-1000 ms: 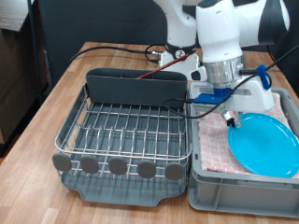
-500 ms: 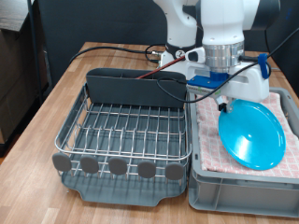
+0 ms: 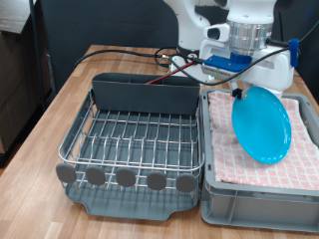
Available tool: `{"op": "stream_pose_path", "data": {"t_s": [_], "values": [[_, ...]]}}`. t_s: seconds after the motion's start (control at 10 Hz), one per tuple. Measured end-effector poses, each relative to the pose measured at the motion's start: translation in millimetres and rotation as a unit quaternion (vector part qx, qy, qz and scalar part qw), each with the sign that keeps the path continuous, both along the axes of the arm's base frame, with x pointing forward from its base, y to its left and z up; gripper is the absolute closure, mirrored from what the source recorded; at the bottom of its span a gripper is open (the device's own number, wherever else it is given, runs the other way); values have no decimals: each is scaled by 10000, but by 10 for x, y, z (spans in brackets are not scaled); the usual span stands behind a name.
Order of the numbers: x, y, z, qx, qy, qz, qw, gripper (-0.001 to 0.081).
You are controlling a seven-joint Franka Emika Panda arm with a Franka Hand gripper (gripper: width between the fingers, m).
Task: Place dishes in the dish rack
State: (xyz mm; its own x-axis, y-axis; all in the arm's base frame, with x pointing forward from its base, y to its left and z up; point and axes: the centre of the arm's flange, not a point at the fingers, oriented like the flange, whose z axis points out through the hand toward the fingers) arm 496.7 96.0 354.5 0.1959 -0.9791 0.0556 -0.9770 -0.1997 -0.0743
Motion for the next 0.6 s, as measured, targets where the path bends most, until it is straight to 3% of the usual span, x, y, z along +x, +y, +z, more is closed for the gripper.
{"op": "stream_pose_path", "data": {"t_s": [0.4, 0.6], "values": [[9, 241, 502, -605, 654, 417, 9951, 780], [32, 308, 658, -783, 783, 499, 9926, 780]]}}
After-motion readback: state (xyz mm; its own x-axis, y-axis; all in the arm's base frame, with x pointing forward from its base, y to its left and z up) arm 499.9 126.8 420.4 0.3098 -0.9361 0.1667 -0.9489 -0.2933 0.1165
